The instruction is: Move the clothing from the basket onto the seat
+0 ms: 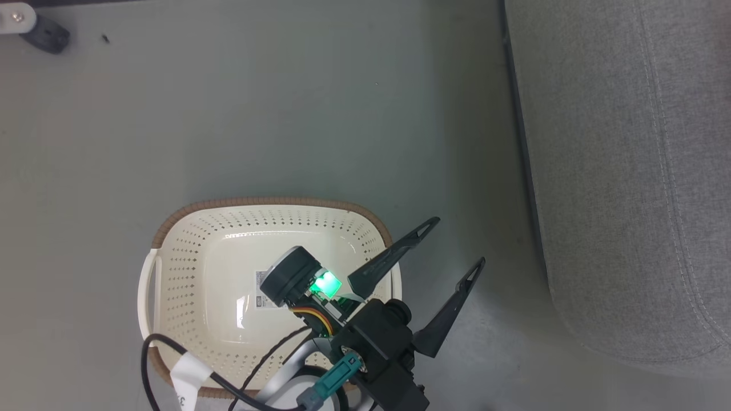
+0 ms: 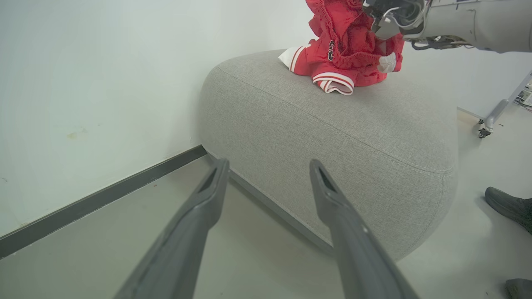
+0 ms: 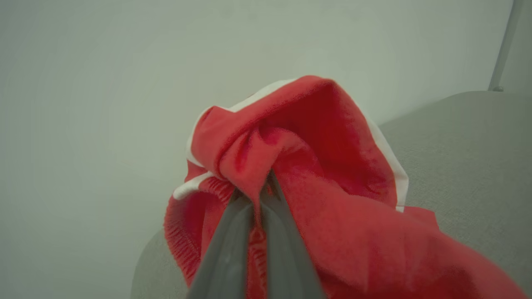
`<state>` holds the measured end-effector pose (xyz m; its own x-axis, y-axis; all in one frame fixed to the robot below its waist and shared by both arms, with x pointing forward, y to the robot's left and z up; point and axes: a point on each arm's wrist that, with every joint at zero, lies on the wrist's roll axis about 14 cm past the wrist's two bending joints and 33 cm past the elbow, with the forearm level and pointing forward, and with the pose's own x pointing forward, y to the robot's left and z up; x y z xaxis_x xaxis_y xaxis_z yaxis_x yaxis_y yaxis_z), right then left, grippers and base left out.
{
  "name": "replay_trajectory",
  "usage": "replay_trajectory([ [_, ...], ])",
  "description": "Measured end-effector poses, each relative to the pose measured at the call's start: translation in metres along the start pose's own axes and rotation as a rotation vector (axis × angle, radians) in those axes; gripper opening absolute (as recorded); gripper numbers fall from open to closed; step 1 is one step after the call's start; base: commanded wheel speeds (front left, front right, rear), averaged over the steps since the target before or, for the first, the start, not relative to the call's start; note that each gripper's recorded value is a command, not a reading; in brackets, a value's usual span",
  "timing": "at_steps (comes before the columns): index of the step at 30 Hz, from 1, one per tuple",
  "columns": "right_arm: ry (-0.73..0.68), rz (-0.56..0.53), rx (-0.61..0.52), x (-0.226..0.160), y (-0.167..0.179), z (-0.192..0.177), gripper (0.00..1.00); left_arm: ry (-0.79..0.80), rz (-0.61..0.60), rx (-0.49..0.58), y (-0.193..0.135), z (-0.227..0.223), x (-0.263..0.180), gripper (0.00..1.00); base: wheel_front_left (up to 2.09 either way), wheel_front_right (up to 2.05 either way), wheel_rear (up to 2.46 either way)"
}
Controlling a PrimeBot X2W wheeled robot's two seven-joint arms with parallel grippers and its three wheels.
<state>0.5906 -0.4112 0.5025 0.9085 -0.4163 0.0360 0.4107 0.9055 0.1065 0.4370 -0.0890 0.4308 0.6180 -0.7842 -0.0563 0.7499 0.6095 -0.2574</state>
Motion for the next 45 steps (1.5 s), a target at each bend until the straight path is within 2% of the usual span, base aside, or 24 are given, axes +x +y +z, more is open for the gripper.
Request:
replay_trajectory([
  [5,0.094,-0.034,0.014,-0.012,-0.011,-0.036,0.00,-0.011,-0.001,0.002,0.003,0.000,0.004,1.00,0.00,0.00,0.00],
  [11,0.125,-0.052,0.020,-0.016,-0.019,-0.043,0.00,-0.021,0.000,0.009,0.004,0.001,0.005,1.00,0.00,0.00,0.00],
  [12,0.125,-0.053,0.021,-0.016,-0.020,-0.043,0.04,-0.020,0.000,0.010,0.004,0.000,0.005,1.00,0.00,0.00,0.00],
  [13,0.126,-0.056,0.020,-0.017,-0.021,-0.042,0.30,-0.020,0.001,0.012,0.004,0.000,0.005,1.00,0.00,0.00,0.00],
  [14,0.126,-0.058,0.020,-0.017,-0.021,-0.041,0.45,-0.019,0.002,0.015,0.004,-0.001,0.004,1.00,0.00,0.00,0.00],
  [15,0.126,-0.055,0.021,-0.017,-0.021,-0.040,0.87,-0.018,0.003,0.018,0.004,0.000,0.004,1.00,0.00,0.00,0.00],
  [16,0.125,-0.054,0.020,-0.018,-0.021,-0.038,1.00,-0.020,0.004,0.021,0.004,0.000,0.003,1.00,0.00,0.00,0.00],
  [26,0.105,0.004,0.002,-0.026,-0.006,-0.014,1.00,-0.062,0.020,0.049,-0.002,0.018,-0.003,1.00,0.00,0.00,0.00],
  [34,0.125,0.059,-0.008,-0.054,0.006,-0.013,1.00,-0.092,0.063,0.071,-0.004,0.032,-0.016,1.00,0.00,0.00,0.00],
  [45,0.124,0.222,0.010,-0.115,0.054,-0.011,1.00,-0.141,0.252,0.059,0.008,0.054,-0.053,1.00,0.00,0.00,0.00],
])
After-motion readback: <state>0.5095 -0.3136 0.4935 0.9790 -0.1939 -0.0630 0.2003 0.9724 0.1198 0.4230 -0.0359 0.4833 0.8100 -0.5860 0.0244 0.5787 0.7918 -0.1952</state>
